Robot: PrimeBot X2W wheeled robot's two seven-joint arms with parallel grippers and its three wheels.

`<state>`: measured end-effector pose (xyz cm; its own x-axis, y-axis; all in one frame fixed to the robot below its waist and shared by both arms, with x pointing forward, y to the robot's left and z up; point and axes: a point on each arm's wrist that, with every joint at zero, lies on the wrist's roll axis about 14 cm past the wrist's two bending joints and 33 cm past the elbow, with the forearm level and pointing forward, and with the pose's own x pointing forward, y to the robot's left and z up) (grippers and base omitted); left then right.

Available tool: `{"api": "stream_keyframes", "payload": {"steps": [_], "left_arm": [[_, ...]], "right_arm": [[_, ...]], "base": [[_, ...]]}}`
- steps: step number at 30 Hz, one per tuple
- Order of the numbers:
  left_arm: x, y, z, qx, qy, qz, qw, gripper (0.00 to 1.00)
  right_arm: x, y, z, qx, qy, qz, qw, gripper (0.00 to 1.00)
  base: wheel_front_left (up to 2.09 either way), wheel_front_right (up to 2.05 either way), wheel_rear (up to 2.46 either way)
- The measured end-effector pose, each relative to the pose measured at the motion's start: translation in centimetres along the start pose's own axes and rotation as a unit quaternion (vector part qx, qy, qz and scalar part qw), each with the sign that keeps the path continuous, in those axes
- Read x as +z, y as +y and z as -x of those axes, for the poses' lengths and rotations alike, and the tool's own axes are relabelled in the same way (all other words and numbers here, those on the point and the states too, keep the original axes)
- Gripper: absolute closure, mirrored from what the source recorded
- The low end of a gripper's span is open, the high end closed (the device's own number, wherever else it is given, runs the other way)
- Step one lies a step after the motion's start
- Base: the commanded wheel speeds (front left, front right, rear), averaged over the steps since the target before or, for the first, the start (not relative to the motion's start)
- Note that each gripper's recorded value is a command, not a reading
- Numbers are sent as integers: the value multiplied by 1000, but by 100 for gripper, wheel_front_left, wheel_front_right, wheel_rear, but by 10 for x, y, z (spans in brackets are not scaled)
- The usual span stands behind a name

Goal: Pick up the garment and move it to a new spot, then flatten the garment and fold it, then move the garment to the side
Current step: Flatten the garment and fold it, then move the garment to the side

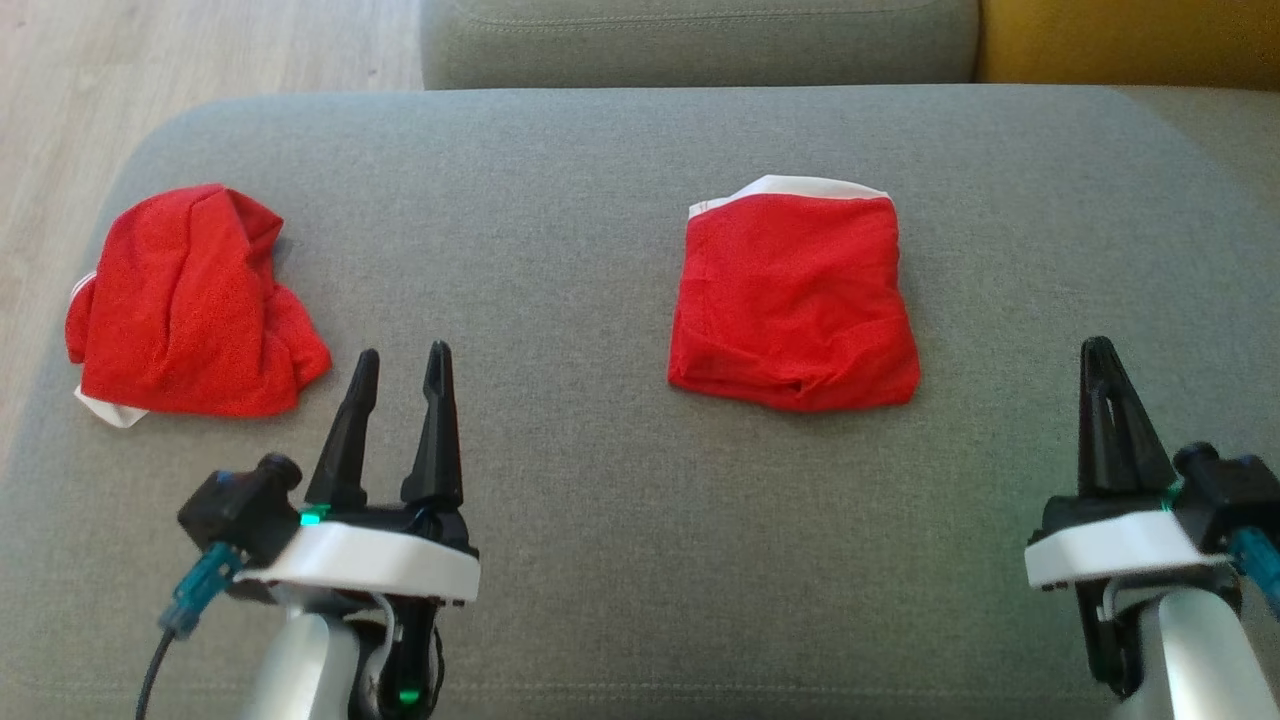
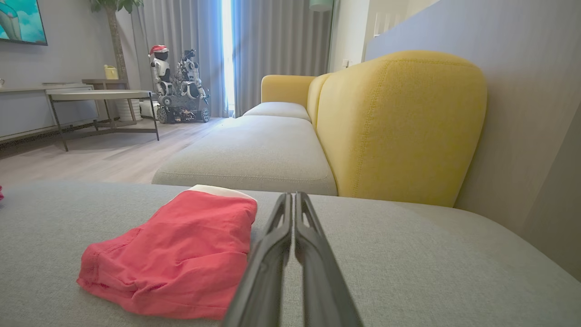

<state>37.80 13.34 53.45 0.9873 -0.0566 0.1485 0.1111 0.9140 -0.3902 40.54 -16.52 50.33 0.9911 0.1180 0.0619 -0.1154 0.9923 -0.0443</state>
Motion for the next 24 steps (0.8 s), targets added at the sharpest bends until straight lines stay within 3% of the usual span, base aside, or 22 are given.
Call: {"api": "stream_keyframes", "payload": {"steps": [1,24], "left_arm": [[-2,0,1,1,3,0,1000,0],[-11,7,0,10,16,-7,1000,0]], "right_arm": [[1,0,2,-1,-2,2,1000,0],[-7,0,4,-4,7,-9,1000,0]], "base": [[0,0,0],[0,0,0]]}}
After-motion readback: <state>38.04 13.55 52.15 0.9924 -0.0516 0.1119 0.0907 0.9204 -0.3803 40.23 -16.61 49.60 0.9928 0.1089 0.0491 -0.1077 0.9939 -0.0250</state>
